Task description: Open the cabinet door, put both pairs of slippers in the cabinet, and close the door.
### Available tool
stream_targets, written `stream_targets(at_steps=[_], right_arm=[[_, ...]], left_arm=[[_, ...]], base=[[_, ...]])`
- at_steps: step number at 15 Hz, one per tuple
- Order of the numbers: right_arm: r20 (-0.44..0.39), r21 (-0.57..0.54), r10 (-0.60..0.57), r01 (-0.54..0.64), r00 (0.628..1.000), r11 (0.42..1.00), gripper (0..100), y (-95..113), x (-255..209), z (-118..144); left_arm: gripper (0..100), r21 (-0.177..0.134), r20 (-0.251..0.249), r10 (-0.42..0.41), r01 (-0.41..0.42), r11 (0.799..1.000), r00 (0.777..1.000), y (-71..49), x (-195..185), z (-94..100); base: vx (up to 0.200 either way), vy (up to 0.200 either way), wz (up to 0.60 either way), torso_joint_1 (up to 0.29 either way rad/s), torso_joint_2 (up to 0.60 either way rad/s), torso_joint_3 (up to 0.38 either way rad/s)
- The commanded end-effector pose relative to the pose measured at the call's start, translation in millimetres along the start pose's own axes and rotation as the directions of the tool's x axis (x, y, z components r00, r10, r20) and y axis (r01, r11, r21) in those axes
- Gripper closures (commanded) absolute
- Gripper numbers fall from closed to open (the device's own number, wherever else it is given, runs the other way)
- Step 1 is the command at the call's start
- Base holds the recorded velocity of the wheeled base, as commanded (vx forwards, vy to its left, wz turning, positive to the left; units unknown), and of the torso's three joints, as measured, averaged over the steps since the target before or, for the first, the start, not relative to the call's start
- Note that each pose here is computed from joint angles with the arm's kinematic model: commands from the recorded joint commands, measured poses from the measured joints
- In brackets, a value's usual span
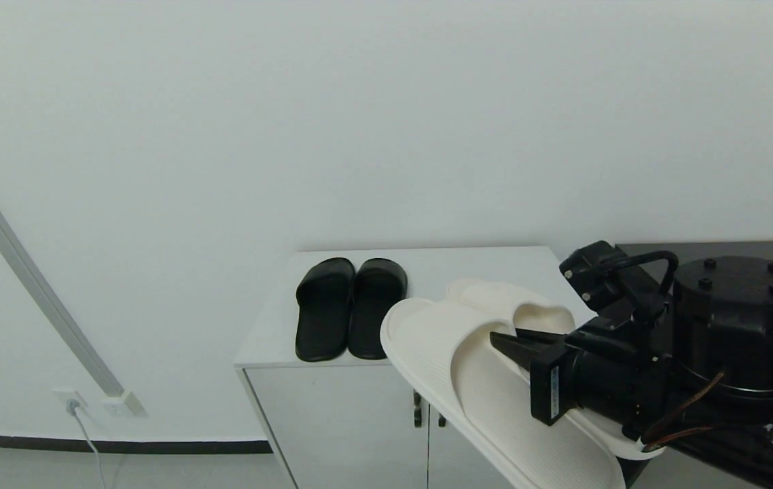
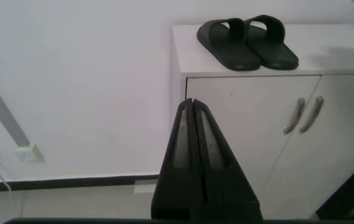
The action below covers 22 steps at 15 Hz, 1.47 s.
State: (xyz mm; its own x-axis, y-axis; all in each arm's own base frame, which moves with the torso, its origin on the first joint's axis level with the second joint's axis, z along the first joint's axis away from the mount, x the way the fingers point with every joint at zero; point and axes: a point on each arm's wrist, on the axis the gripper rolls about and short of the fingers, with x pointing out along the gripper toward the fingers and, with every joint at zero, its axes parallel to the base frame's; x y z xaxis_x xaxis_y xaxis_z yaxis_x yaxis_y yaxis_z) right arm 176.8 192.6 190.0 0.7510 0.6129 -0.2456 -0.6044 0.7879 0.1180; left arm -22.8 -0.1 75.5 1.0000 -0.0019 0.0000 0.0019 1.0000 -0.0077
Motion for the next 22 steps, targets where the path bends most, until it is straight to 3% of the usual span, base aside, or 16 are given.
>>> stream_targets(at_steps=[1,4,22], right_arm=[[-0.002,0.0,-0.002,0.002,1.0,1.0,100,-0.4,-0.7,-0.6],[-0.006,-0.001,-0.002,0.002,1.0,1.0,100,-0.9,-0.9,-3.8],[-0.048,-0.043,-0.013,0.011,0.999,0.999,100,-4.8,-6.1,-17.4]], left_arm=[[100,0.0,0.0,0.0,0.0,1.0,1.0,0.0,0.0,0.0],[100,0.0,0.0,0.0,0.0,1.0,1.0,0.0,0.0,0.0],[100,0.005,0.0,0.002,-0.002,1.0,1.0,0.0,0.0,0.0]], base=[[-0.2,0.0,0.0,-0.017,-0.01,0.007],[-0.2,0.0,0.0,0.004,0.0,0.002],[0.0,0.0,0.0,0.0,0.0,0.0]])
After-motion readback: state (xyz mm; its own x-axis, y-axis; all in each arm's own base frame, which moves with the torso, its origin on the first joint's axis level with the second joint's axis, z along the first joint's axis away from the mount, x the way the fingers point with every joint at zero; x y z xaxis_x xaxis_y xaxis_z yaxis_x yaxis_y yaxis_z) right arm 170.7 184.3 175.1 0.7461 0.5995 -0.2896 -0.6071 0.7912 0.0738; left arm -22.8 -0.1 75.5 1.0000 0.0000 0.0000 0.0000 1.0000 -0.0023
